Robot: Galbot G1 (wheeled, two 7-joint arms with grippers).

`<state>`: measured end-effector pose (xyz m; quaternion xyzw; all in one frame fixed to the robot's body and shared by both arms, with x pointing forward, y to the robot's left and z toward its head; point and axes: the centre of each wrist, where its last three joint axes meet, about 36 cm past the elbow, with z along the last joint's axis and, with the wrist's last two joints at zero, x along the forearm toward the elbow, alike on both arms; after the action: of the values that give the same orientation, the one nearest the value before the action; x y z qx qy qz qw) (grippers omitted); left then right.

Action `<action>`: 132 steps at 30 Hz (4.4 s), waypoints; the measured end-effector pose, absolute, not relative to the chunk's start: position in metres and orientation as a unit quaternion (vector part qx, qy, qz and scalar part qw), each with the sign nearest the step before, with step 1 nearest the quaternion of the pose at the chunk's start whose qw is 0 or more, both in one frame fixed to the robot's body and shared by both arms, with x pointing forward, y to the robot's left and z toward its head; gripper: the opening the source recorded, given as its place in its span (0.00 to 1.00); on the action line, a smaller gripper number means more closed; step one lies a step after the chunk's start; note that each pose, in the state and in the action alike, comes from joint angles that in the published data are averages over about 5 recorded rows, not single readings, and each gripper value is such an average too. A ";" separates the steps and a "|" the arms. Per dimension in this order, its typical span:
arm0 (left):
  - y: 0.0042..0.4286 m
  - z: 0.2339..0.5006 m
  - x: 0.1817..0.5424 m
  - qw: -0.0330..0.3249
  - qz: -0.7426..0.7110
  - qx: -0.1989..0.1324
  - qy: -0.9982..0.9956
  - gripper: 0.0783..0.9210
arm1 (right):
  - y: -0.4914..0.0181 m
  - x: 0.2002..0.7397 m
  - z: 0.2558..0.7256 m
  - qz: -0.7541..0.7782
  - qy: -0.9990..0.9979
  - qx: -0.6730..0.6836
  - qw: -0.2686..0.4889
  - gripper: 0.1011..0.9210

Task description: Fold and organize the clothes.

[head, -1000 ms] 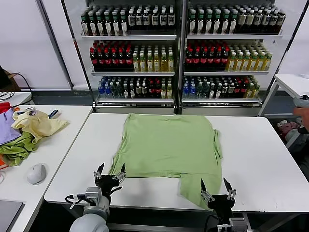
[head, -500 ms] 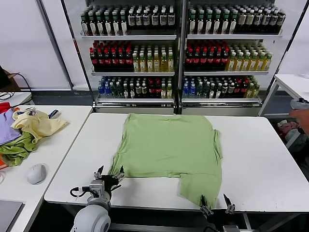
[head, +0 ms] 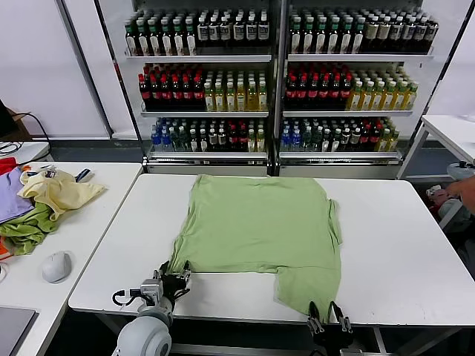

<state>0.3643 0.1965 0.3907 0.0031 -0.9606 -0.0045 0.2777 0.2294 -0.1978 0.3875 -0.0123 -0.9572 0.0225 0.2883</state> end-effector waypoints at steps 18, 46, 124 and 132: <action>0.201 0.394 0.359 0.278 0.002 -0.007 -0.961 0.04 | -0.217 0.244 0.409 -0.016 -0.978 0.030 0.205 0.03; 0.203 0.442 0.416 0.182 0.020 -0.040 -0.982 0.03 | -0.251 0.382 0.427 0.015 -0.999 0.025 0.046 0.03; 0.191 0.381 0.480 0.252 -0.043 0.003 -0.967 0.11 | -0.263 0.428 0.375 0.046 -0.978 0.003 0.204 0.16; 0.192 0.381 0.472 0.252 -0.036 -0.005 -0.967 0.04 | -0.271 0.413 0.381 0.049 -0.979 0.006 0.198 0.05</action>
<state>0.4724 0.1925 0.3811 -0.0047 -0.9671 -0.0360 0.2518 0.4133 -0.2712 0.3809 0.0061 -0.9791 0.0486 0.1976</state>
